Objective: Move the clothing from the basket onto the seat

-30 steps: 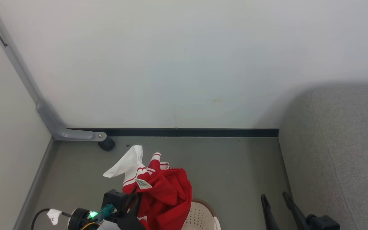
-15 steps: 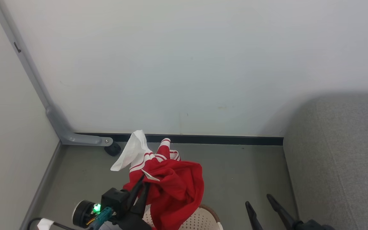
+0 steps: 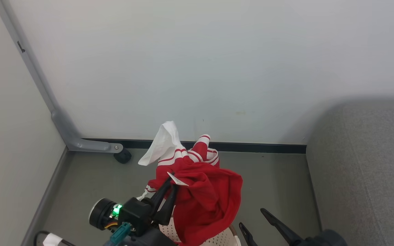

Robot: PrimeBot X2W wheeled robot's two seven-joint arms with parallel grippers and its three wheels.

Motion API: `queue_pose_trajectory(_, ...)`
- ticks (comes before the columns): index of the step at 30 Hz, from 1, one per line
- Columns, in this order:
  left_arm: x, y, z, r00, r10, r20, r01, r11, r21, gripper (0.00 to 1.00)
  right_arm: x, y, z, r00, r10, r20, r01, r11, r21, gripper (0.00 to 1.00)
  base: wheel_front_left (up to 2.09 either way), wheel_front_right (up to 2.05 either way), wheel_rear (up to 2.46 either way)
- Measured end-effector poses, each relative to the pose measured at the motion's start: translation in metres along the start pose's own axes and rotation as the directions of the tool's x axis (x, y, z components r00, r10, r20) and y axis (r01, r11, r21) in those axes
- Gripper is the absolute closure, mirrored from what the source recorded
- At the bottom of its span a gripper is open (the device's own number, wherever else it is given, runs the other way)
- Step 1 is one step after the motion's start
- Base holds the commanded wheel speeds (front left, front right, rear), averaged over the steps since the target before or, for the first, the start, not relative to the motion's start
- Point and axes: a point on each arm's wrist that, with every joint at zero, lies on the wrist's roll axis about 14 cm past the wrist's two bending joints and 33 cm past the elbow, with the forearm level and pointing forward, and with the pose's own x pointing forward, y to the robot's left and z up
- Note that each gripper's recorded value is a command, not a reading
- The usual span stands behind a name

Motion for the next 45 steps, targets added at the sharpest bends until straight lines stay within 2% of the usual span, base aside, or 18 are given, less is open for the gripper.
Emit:
queue_pose_trajectory(13, 0.002, -0.04, 0.003, 0.99, -0.142, 0.011, 0.142, 0.989, 0.041, 1.0, 0.025, 0.015, 0.02, 0.994, 0.095, 0.049, -0.091, 0.993, -0.08, 0.0, 0.0, 0.0, 0.0)
queue_pose_trajectory(20, 0.0, -0.059, 0.004, 0.978, -0.21, 0.009, 0.209, 0.976, 0.059, 1.0, 0.03, 0.016, 0.014, 0.993, 0.115, 0.02, -0.111, 0.987, -0.115, 0.0, 0.0, 0.0, 0.0)
queue_pose_trajectory(25, -0.006, -0.08, -0.001, 0.956, -0.293, -0.008, 0.293, 0.952, 0.085, 1.0, 0.032, 0.025, 0.007, 0.988, 0.153, -0.006, -0.152, 0.976, -0.156, 0.0, 0.0, 0.0, 0.0)
queue_pose_trajectory(31, -0.003, -0.091, 0.0, 0.936, -0.352, -0.012, 0.351, 0.93, 0.11, 1.0, 0.041, 0.032, 0.006, 0.982, 0.188, -0.015, -0.187, 0.965, -0.184, 0.0, 0.0, 0.0, 0.0)
queue_pose_trajectory(35, -0.003, -0.094, -0.003, 0.931, -0.365, -0.021, 0.365, 0.926, 0.093, 1.0, 0.046, 0.029, 0.007, 0.985, 0.17, -0.01, -0.169, 0.968, -0.185, 0.0, 0.0, 0.0, 0.0)
queue_pose_trajectory(45, -0.002, -0.089, -0.007, 0.933, -0.358, -0.032, 0.36, 0.931, 0.069, 1.0, 0.051, 0.001, 0.013, 1.0, 0.015, 0.023, -0.011, 0.987, -0.158, 0.0, 0.0, 0.0, 0.0)
